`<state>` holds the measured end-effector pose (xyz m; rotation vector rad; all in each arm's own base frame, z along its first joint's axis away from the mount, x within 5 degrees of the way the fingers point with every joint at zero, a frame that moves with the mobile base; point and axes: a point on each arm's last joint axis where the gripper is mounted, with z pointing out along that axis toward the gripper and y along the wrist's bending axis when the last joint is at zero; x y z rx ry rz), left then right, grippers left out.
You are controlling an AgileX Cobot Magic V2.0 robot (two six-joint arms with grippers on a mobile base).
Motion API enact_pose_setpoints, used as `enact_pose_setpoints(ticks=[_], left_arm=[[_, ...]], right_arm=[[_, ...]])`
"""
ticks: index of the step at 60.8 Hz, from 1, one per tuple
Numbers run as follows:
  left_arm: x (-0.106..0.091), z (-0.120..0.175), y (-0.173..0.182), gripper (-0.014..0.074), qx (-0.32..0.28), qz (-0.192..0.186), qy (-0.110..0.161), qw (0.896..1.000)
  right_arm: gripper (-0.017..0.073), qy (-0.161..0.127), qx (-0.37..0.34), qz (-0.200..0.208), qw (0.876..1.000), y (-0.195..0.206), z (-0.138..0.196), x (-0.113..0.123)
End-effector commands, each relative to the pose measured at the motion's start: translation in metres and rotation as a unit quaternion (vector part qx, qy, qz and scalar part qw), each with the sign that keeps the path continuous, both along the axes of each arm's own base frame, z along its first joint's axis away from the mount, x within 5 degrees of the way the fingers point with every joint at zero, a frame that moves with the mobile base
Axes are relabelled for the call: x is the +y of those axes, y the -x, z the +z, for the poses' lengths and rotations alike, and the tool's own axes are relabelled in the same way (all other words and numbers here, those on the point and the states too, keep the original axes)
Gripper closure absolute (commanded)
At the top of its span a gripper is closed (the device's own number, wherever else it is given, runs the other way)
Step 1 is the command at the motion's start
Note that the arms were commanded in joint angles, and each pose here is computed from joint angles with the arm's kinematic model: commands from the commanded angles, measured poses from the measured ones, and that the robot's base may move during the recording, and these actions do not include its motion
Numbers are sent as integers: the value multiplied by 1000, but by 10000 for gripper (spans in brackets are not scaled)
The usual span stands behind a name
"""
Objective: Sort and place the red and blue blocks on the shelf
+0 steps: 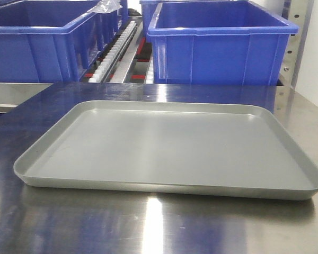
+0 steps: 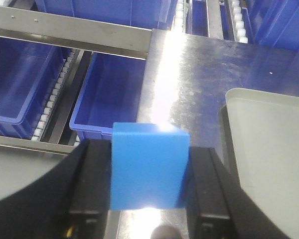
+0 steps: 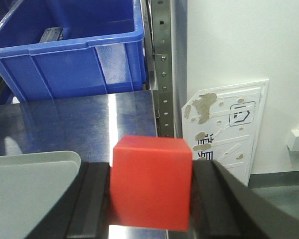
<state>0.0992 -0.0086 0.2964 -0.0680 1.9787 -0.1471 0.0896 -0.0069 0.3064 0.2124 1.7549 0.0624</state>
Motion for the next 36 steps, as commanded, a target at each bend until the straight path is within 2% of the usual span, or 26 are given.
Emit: enact_pose_setpoints(ticks=[1,36], left_arm=[[-1,17,-3,471,-55,-2,5,998],[-1,17,-3,471,-55,-2,5,998]], right_arm=[[502,15,-60,-3,998,-1,18,-1],[502,15,-60,-3,998,-1,18,-1]])
